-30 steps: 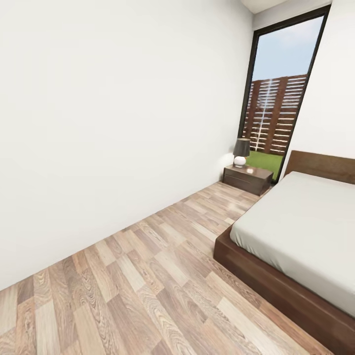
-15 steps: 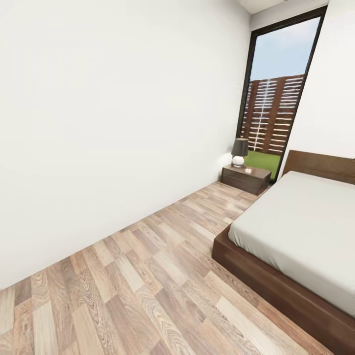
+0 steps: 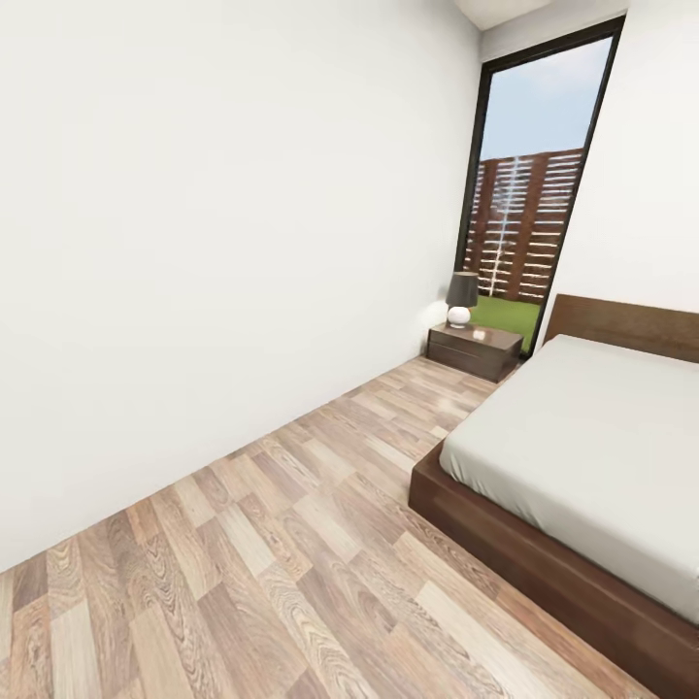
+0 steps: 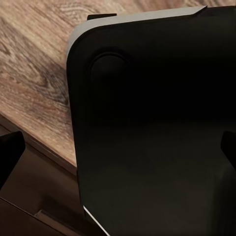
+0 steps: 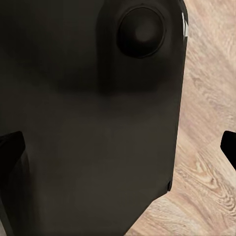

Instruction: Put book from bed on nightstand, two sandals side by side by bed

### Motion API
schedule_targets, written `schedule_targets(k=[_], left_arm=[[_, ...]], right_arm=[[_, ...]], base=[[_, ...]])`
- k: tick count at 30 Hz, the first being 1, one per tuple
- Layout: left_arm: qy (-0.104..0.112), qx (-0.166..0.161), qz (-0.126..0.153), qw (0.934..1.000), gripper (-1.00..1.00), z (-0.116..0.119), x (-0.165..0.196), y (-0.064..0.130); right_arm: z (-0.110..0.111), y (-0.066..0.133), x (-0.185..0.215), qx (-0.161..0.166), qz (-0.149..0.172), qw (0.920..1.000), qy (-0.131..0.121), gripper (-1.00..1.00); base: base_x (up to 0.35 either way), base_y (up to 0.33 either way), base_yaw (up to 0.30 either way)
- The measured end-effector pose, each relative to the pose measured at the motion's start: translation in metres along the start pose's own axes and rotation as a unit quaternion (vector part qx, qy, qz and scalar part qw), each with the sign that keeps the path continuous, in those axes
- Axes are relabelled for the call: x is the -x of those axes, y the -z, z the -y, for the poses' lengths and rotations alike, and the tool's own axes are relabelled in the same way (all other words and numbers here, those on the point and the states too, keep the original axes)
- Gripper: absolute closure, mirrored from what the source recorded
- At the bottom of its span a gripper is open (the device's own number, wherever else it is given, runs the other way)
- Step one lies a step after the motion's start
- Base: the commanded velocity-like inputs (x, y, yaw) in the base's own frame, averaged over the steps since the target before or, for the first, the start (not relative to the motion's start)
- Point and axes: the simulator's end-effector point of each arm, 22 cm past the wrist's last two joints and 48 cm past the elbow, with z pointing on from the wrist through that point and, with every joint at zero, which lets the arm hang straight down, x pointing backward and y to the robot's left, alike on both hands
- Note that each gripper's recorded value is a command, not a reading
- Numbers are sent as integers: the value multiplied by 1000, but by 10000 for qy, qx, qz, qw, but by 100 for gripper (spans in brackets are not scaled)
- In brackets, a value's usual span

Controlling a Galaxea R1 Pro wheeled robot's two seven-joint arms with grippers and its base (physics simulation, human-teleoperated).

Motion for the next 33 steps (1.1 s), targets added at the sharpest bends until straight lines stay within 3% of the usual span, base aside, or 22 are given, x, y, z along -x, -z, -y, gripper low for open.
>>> schedule_targets(k=[33], left_arm=[[3, -10, 1, 10000, -100, 2, 0, 0]], right_arm=[[0, 0, 0, 3, 0, 10000, -2, -100]], base=[[-28, -32, -29]])
